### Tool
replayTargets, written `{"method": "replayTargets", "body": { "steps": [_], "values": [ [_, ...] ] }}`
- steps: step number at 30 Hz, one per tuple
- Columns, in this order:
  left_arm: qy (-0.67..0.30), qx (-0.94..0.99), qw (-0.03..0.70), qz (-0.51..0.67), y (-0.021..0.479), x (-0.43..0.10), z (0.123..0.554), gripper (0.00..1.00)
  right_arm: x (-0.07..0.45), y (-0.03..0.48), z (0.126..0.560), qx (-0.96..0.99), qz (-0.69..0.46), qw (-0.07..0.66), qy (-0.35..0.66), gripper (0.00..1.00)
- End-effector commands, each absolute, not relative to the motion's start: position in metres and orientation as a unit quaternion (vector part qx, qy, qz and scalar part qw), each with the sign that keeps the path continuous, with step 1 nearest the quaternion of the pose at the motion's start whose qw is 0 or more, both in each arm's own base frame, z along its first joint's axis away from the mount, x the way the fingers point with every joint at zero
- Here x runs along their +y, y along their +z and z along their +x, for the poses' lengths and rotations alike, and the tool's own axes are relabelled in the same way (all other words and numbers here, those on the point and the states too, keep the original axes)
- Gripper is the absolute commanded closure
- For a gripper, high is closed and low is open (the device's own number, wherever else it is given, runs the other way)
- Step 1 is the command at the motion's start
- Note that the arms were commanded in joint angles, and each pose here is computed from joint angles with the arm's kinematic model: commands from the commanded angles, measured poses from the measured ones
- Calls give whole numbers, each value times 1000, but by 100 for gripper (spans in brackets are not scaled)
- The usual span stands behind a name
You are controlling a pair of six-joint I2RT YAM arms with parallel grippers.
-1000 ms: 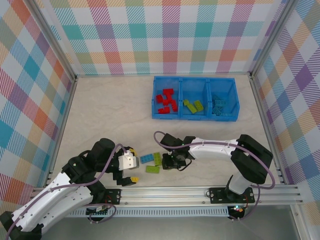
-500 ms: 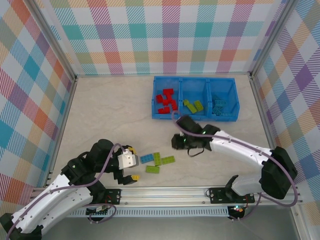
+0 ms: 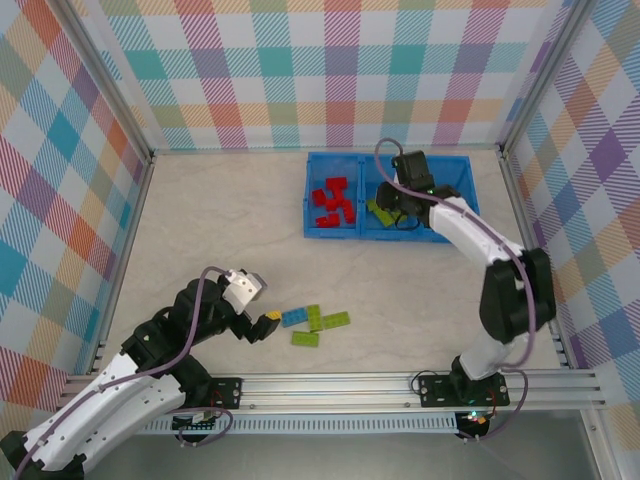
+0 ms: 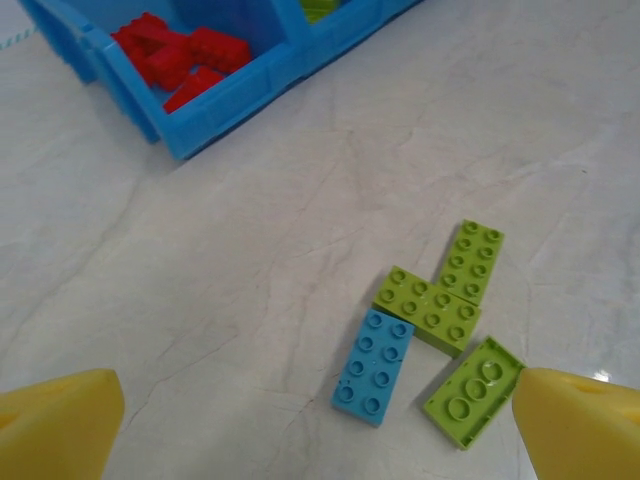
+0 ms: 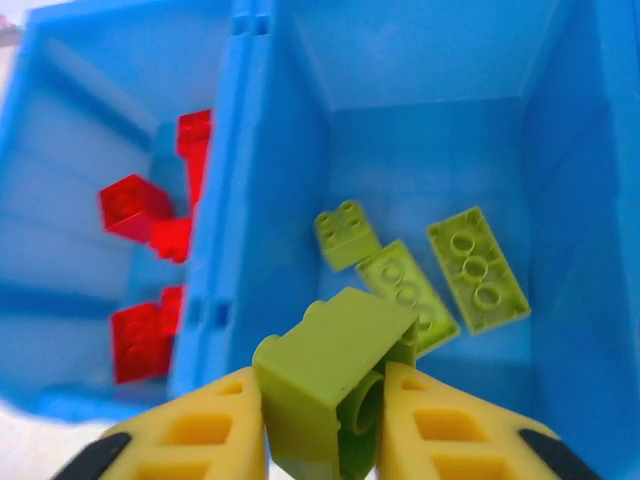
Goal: Sort the legos into containers by color
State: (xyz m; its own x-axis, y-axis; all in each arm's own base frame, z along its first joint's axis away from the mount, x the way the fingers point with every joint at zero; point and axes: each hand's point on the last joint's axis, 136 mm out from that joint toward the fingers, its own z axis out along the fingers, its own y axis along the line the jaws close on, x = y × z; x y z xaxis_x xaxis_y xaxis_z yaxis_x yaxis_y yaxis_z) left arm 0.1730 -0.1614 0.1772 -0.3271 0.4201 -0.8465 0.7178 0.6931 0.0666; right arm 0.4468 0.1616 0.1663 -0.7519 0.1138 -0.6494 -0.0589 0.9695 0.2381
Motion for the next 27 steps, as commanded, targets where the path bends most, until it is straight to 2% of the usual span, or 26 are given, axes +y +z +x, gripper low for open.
{"method": "replayTargets", "body": {
  "steps": [1,3,6,11,15,22,27],
  "values": [
    [-151,812,478,299,190,-153,187,0,162,164,476,925,1,360,125,62],
    [-149,815,477,293,189,-152,189,0,160,162,484,926,3,357,120,53],
    [-147,817,475,292,188,-151,190,0,160,169,489,924,5,362,123,46],
    [-150,818,473,291,188,-152,190,0,163,192,475,916,9,372,152,45],
    [-153,827,472,263,191,-149,194,0,186,218,431,899,-17,370,234,44],
    [-130,879,437,138,217,-130,208,0,233,239,320,851,-140,356,359,28],
    [-160,882,371,243,197,-162,195,0,236,251,264,802,-191,364,434,16]
  ]
}}
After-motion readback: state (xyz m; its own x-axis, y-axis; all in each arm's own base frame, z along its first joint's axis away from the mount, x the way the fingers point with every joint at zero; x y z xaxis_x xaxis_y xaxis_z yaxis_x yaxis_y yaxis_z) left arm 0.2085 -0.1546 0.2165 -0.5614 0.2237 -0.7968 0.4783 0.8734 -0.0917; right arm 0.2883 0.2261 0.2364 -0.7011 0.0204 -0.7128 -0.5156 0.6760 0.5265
